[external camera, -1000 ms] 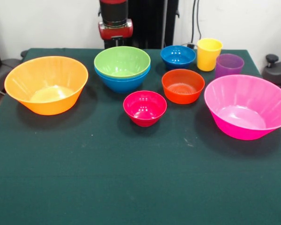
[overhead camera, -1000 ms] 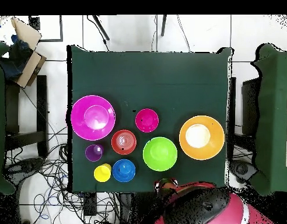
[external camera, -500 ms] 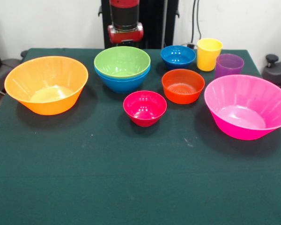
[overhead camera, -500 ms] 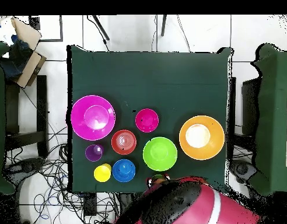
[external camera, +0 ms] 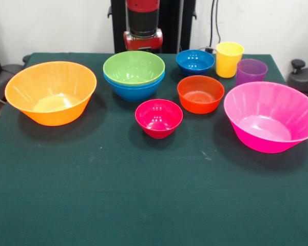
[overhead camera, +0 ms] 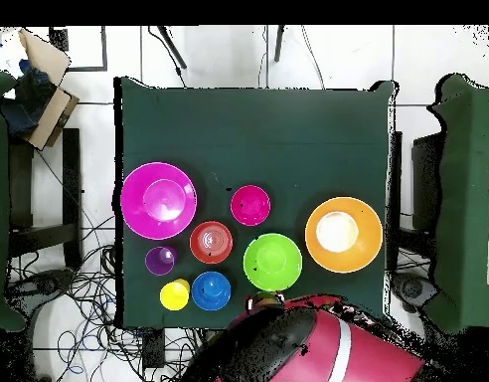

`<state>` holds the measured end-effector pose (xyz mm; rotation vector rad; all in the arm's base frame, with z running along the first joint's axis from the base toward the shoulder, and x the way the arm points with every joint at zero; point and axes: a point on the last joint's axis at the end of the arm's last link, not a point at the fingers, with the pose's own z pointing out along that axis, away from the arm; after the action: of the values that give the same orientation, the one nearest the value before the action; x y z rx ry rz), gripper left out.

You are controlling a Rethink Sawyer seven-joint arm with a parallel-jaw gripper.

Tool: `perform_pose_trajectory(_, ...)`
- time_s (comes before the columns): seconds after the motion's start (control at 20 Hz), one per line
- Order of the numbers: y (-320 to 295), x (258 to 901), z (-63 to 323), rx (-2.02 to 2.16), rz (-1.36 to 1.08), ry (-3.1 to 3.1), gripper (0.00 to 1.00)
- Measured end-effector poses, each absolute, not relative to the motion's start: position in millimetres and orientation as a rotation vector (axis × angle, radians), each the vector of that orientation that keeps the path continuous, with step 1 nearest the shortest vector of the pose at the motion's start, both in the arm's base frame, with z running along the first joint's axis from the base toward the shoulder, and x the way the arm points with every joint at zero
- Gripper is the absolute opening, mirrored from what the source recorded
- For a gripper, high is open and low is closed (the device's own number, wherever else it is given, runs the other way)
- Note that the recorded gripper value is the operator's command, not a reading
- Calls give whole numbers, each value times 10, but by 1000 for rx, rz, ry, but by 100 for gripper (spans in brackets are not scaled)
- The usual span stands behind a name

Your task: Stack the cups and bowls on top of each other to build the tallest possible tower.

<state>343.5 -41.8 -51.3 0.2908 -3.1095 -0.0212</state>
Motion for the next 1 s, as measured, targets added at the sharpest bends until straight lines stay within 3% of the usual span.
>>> perform_pose_trajectory(1.0, -701, 3750, -334, 153, -13, -3160, 100)
